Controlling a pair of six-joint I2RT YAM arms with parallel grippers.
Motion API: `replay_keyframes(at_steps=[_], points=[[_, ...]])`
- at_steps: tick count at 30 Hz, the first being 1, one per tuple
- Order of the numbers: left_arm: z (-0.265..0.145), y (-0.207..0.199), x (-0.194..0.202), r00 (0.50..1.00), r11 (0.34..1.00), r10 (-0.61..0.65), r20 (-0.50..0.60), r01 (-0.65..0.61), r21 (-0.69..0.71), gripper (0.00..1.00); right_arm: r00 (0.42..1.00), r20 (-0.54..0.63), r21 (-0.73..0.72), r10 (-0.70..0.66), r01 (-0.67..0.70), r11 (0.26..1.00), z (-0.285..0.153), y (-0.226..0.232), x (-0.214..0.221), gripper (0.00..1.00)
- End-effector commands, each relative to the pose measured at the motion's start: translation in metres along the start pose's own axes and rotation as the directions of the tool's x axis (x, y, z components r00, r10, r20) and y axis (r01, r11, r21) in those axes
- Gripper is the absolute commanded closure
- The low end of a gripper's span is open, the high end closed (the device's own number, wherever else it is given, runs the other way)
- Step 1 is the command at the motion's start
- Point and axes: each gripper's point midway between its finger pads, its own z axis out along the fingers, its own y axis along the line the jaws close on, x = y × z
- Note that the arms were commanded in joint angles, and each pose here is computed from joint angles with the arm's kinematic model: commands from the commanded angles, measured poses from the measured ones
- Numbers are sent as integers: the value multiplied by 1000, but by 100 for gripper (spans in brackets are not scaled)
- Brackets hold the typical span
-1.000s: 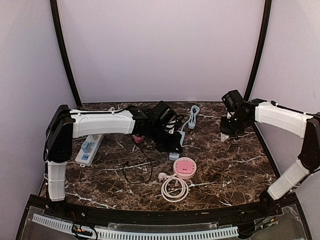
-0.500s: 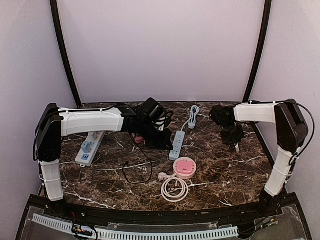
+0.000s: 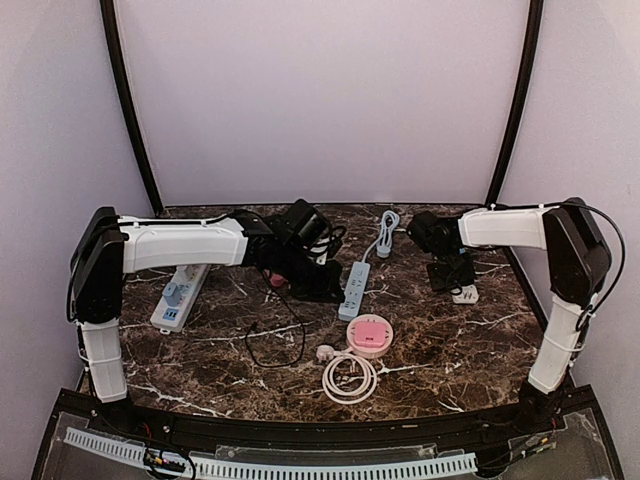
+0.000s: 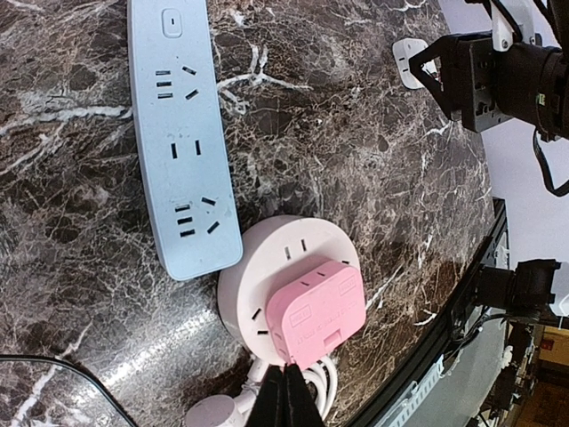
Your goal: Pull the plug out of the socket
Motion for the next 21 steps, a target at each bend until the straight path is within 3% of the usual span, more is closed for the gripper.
replay_keyframes(at_steps=[1, 5, 9, 13, 18, 21], points=[[-15, -9, -2, 1000, 1000, 3, 28, -4, 29, 99, 998, 53, -175, 18, -8, 985, -20, 30, -10, 51], [-11, -5, 4, 1000, 1000, 1, 10, -2, 29, 99, 995, 99, -446, 17, 29, 894, -46, 69, -10, 44], [-5, 1, 15, 1000, 1000, 1, -21, -1, 26, 99, 990, 140, -701, 27, 79, 709, -81, 109, -4, 39], [1, -3, 25, 999, 999, 23, -49, -21, 43, 99, 990, 141, -833, 31, 102, 544, -108, 130, 9, 39], [11, -2, 35, 997, 999, 16, -82, -13, 33, 99, 994, 103, -916, 21, 86, 393, -130, 145, 30, 39], [17, -2, 40, 995, 999, 16, -97, -12, 33, 99, 997, 78, -931, 9, 70, 358, -136, 151, 43, 39]])
